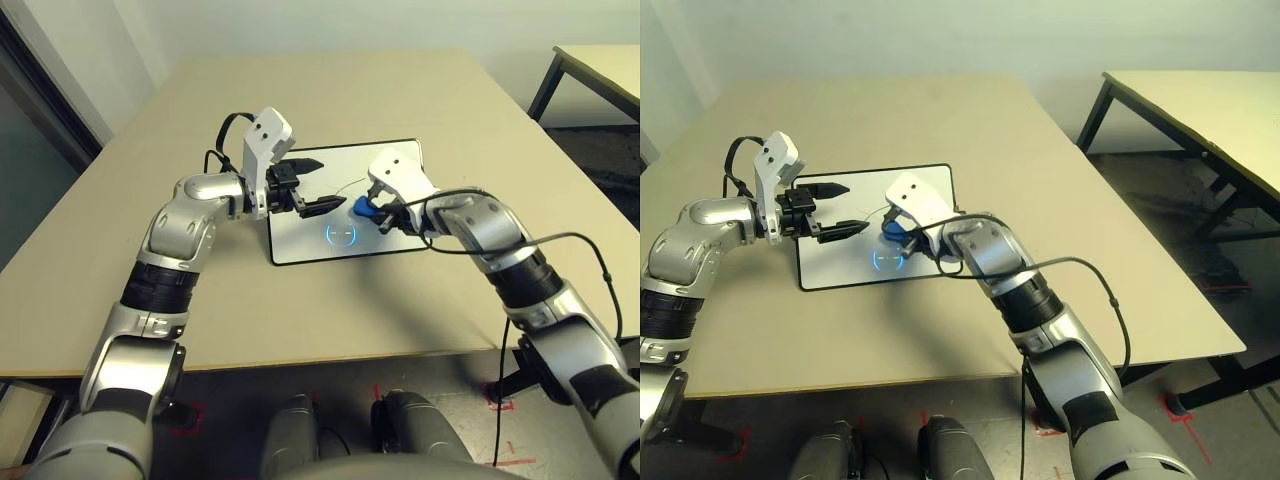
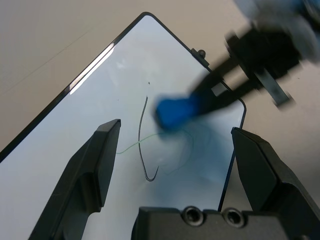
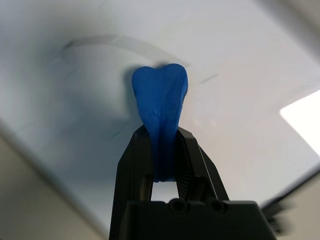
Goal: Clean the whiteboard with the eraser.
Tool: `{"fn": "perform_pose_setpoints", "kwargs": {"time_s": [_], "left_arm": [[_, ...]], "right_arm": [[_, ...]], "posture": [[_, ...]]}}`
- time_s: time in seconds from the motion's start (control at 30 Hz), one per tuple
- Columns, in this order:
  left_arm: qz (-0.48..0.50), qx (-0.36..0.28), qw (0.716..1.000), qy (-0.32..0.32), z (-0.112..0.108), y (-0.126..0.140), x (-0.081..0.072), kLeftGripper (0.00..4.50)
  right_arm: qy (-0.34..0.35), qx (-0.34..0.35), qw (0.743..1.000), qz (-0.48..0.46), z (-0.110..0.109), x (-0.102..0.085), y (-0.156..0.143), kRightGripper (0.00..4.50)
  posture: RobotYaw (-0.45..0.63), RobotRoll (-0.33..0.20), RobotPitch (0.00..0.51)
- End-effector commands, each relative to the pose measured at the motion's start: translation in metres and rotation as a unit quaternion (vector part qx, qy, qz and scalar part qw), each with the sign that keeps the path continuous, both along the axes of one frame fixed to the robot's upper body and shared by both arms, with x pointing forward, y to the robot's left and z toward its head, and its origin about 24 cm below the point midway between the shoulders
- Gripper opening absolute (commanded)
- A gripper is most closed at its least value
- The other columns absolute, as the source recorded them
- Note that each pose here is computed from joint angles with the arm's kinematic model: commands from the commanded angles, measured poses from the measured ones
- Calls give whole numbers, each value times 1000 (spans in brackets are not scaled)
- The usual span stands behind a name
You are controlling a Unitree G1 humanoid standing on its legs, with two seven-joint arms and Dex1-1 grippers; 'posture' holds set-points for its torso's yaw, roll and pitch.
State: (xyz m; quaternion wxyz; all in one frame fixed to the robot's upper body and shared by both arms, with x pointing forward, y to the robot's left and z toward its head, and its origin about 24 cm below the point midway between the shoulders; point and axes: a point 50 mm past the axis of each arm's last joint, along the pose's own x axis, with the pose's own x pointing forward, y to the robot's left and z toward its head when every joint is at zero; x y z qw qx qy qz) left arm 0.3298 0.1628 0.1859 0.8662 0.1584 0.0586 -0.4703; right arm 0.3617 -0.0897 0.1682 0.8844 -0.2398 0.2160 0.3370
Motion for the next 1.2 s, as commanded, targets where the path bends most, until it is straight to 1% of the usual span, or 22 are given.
{"fn": "perform_pose_setpoints", "kwargs": {"time_s": [0.03, 0.1, 0.17, 0.43, 0.5, 0.57, 0.67, 0.83, 1.0, 1.1, 1.2], "left_arm": [[3, 1, 1000, 5, -2, 1, -1, 4500], [4, 1, 1000, 4, -1, 2, -1, 4500], [5, 0, 1000, 5, -2, 2, -2, 4500], [5, 0, 1000, 5, -1, 2, -2, 4500], [5, 0, 1000, 5, 0, 2, -2, 4500], [4, 1, 1000, 5, -1, 2, -2, 4500], [3, 1, 1000, 5, -1, 1, -1, 4500], [2, 2, 1000, 5, 0, 1, -1, 4500], [2, 4, 1000, 7, -1, 2, -1, 4500], [3, 4, 1000, 8, -1, 3, -2, 4500], [5, 4, 1000, 8, -1, 3, -2, 4500]], "right_arm": [[-17, -1, 999, -28, 4, 13, -9, 599], [-23, -1, 999, -33, 7, 17, -11, 599], [-21, -2, 999, -31, 5, 16, -11, 599], [41, -10, 999, 16, -27, -21, 2, 598], [51, -11, 998, 23, -31, -29, 4, 598], [57, -13, 998, 25, -33, -32, 4, 591], [54, -14, 998, 16, -31, -29, 1, 590], [14, -5, 1000, -26, -13, -4, -11, 589], [-9, 3, 999, -46, -4, 10, -15, 588], [-8, 3, 999, -44, -7, 10, -14, 588], [13, 1, 1000, -21, -18, -4, -7, 588]], "posture": [[-47, 0, 25], [-46, 0, 25], [-46, 0, 27], [-51, 0, 29], [-52, 0, 30], [-55, 0, 30], [-56, 0, 29], [-56, 0, 28], [-52, 0, 26], [-51, 0, 27], [-50, 0, 28]]}}
